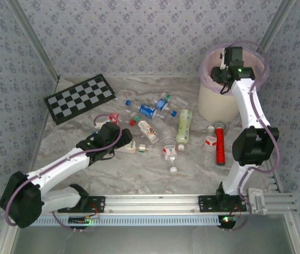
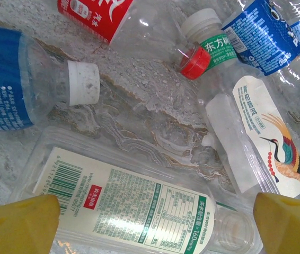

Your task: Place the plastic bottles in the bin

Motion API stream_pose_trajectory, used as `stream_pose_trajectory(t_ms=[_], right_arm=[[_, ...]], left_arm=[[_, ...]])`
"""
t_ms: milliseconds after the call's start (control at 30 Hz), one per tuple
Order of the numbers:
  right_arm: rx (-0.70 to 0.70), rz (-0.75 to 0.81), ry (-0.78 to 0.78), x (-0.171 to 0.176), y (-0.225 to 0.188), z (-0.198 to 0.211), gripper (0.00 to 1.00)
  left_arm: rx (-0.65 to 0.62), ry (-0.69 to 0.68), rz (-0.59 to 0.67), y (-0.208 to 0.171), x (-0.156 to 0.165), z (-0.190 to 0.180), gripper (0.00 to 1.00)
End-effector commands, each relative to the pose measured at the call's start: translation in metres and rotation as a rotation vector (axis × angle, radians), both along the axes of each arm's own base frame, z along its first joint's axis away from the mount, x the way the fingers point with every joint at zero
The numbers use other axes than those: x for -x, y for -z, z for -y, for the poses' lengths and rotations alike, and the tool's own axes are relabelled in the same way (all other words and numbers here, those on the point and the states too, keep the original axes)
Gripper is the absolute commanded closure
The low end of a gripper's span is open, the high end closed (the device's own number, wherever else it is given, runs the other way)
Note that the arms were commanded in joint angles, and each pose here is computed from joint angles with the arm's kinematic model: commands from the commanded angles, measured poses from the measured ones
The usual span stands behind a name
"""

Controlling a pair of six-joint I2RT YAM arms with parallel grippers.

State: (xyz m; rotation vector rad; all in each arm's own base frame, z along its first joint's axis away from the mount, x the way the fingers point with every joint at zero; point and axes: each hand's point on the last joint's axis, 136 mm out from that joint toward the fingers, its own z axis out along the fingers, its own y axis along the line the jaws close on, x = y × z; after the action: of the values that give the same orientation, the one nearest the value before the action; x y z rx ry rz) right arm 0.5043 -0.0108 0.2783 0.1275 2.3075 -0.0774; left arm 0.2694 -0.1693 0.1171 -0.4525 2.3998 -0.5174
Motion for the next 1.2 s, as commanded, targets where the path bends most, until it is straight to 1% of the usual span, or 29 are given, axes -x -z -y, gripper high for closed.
stream_pose_trajectory(t_ms=[0, 67, 133, 233, 300, 367, 433, 600, 700, 767, 867, 967, 1033, 1100, 1167], right_arm=[[-0.030, -0.137, 0.002, 0.008, 0.052, -0.001, 0.83], [-0.043, -0.161, 0.011, 0.010, 0.065, 0.000, 0.80], [-0.058, -0.170, 0.019, 0.011, 0.071, 0.001, 0.76], [-0.068, -0.156, 0.026, 0.012, 0.065, 0.003, 0.63], [-0.067, -0.133, 0.028, 0.014, 0.051, 0.005, 0.50], [-0.061, -0.105, 0.029, 0.017, 0.032, 0.007, 0.42], [-0.061, -0.065, 0.029, 0.022, 0.008, 0.008, 0.32], [-0.045, 0.050, 0.028, 0.039, -0.060, 0.014, 0.01], [-0.090, 0.119, -0.011, 0.052, -0.098, 0.012, 0.00], [-0.126, 0.176, -0.008, 0.062, -0.121, 0.015, 0.00], [-0.152, 0.220, -0.018, 0.081, -0.138, 0.013, 0.00], [-0.188, 0.241, -0.049, 0.100, -0.142, 0.004, 0.00], [-0.228, 0.239, -0.076, 0.113, -0.138, -0.003, 0.00], [-0.300, 0.231, -0.107, 0.124, -0.133, -0.011, 0.00], [-0.370, 0.225, -0.132, 0.134, -0.131, -0.018, 0.00]], left_arm=[[0.069, -0.035, -0.010, -0.002, -0.001, 0.004, 0.07], [0.111, -0.064, -0.015, -0.004, 0.001, 0.004, 0.08], [0.144, -0.085, -0.009, -0.007, 0.001, 0.004, 0.08], [0.161, -0.105, -0.003, -0.011, 0.003, 0.002, 0.08], [0.163, -0.115, -0.006, -0.012, 0.005, 0.000, 0.08], [0.159, -0.115, -0.010, -0.012, 0.007, -0.002, 0.08], [0.146, -0.117, -0.014, -0.010, 0.010, -0.004, 0.07], [0.127, -0.108, -0.025, -0.008, 0.014, -0.004, 0.05], [0.151, -0.131, -0.032, -0.009, 0.018, 0.000, 0.05], [0.217, -0.211, -0.041, -0.006, 0.020, 0.002, 0.05], [0.325, -0.374, -0.051, 0.001, 0.031, 0.007, 0.06], [0.375, -0.440, -0.032, -0.003, 0.041, 0.021, 0.07], [0.370, -0.470, -0.037, -0.004, 0.044, 0.030, 0.13], [0.371, -0.496, -0.068, 0.002, 0.044, 0.042, 0.21], [0.388, -0.504, -0.095, 0.008, 0.041, 0.056, 0.23]])
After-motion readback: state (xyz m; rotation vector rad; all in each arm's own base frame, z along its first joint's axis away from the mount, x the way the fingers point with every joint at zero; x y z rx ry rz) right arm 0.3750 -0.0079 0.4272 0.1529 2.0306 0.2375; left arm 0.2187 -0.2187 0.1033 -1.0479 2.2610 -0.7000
